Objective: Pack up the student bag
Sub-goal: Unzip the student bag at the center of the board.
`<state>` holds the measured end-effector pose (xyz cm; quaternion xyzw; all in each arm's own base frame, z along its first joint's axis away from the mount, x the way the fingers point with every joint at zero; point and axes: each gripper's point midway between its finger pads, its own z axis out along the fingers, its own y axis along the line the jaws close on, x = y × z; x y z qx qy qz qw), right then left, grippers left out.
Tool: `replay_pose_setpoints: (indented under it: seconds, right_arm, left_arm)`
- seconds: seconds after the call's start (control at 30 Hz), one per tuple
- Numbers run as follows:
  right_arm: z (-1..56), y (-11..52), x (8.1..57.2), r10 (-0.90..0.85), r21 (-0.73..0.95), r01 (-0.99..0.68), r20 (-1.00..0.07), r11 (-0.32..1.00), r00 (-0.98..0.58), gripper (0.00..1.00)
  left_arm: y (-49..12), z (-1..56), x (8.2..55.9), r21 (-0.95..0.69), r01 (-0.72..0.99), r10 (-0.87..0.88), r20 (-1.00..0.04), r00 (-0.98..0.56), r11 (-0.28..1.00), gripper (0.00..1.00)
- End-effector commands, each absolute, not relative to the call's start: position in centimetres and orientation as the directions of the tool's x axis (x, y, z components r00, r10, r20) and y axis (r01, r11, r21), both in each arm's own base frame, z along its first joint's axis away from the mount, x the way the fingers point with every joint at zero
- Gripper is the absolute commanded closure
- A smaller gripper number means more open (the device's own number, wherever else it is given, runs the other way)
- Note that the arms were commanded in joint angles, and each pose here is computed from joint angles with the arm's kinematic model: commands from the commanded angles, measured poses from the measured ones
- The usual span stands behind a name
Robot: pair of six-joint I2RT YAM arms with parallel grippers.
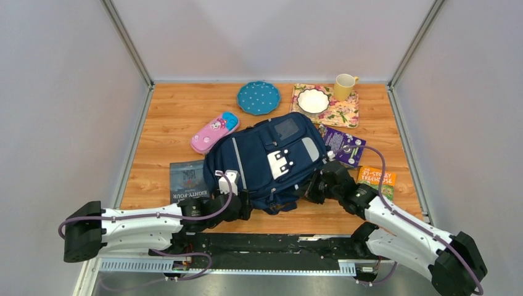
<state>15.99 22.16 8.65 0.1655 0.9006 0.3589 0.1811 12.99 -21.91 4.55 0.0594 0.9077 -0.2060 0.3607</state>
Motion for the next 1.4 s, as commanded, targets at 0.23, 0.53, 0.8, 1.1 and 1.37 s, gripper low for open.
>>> replay_pose_setpoints:
  seconds: [0.23, 0.53, 0.8, 1.1, 1.37]
  right_arm:
    - [24.5, 26.1, 18.1, 0.463, 0.9, -0.064, -0.283, 0.432, -0.84, 1.0]
    - [25.9, 27.4, 20.6, 0.496, 0.898, -0.061, -0.297, 0.437, -0.816, 1.0]
    - [27.1, 27.9, 20.0, 0.476, 0.898, -0.095, -0.315, 0.43, -0.821, 1.0]
    - [27.9, 28.1, 18.8, 0.45, 0.892, -0.125, -0.335, 0.434, -0.828, 1.0]
    - [27.6, 27.8, 18.7, 0.449, 0.884, -0.121, -0.342, 0.451, -0.826, 1.0]
  left_arm:
    - [-24.2, 18.3, 15.5, -0.492, 0.408, -0.253, -0.82, -0.513, 0.769, 0.18]
    - [-28.6, 18.2, 11.4, -0.465, 0.571, -0.13, -0.838, -0.529, 0.677, 0.2]
    - [-29.8, 16.6, 12.9, -0.386, 0.522, -0.115, -0.871, -0.477, 0.761, 0.2]
    - [-29.0, 18.3, 16.1, -0.326, 0.452, -0.204, -0.932, -0.299, 0.83, 0.22]
    - [-27.3, 18.6, 17.0, -0.295, 0.389, -0.205, -0.944, -0.258, 0.873, 0.64]
